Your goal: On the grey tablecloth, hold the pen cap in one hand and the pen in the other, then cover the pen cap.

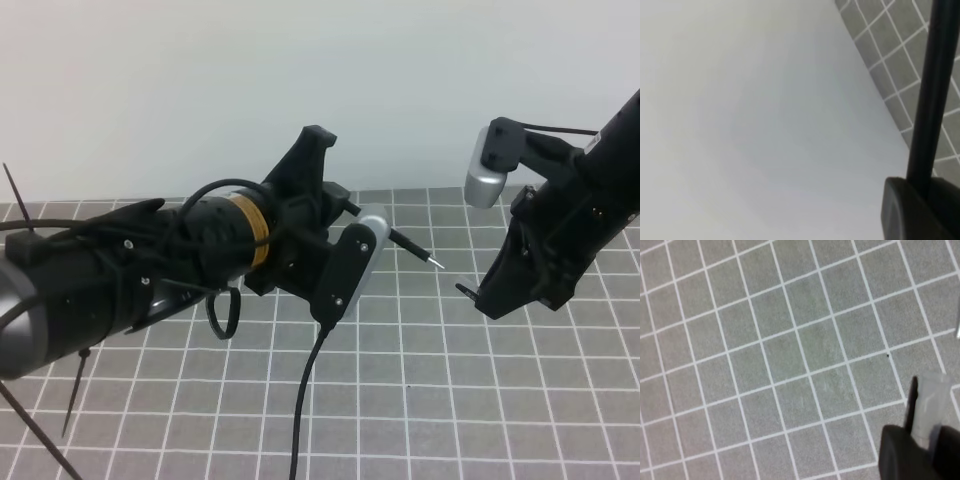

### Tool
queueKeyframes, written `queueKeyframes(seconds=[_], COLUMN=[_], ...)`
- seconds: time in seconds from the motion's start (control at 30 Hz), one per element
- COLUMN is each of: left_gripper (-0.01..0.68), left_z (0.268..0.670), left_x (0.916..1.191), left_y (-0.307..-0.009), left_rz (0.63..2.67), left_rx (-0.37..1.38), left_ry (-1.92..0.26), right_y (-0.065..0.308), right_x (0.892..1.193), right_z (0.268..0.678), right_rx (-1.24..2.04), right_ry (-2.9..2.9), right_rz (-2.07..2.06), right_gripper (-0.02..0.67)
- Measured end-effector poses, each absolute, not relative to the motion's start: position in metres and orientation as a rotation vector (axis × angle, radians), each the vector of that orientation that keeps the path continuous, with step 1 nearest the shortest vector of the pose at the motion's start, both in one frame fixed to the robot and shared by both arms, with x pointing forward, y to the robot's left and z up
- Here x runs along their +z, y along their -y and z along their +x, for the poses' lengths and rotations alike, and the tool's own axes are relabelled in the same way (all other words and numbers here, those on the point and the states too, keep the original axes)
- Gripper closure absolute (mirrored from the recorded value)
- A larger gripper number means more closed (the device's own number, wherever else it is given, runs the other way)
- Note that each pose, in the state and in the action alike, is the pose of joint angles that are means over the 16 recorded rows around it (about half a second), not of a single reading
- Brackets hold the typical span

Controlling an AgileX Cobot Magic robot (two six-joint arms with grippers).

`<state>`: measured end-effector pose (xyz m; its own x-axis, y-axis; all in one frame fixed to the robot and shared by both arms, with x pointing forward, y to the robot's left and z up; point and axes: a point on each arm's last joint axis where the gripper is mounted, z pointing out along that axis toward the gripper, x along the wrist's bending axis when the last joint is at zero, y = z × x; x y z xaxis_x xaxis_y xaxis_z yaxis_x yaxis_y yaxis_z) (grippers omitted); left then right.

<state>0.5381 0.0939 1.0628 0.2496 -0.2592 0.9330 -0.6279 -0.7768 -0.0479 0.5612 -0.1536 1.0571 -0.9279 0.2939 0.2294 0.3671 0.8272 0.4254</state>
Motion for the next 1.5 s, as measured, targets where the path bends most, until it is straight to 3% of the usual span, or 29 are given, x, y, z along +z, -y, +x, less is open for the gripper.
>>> queueKeyframes(seconds=[1.07,1.5], left_gripper=[0.631,0.65], left_z=[0.511,0.487], left_x=[1.058,1.058], left_y=[-0.061,-0.037], left_rz=[2.161,2.107], left_rx=[1.5,1.459], left_ry=[1.055,1.156], right_y=[0.149,0.141], right_x=[1.047,1.07], right_z=[0.567,0.575], right_rx=[-0.73,-0.883], right_ry=[2.806,2.785], right_rz=[-0.559,-0.593], right_gripper=[0.652,0.652])
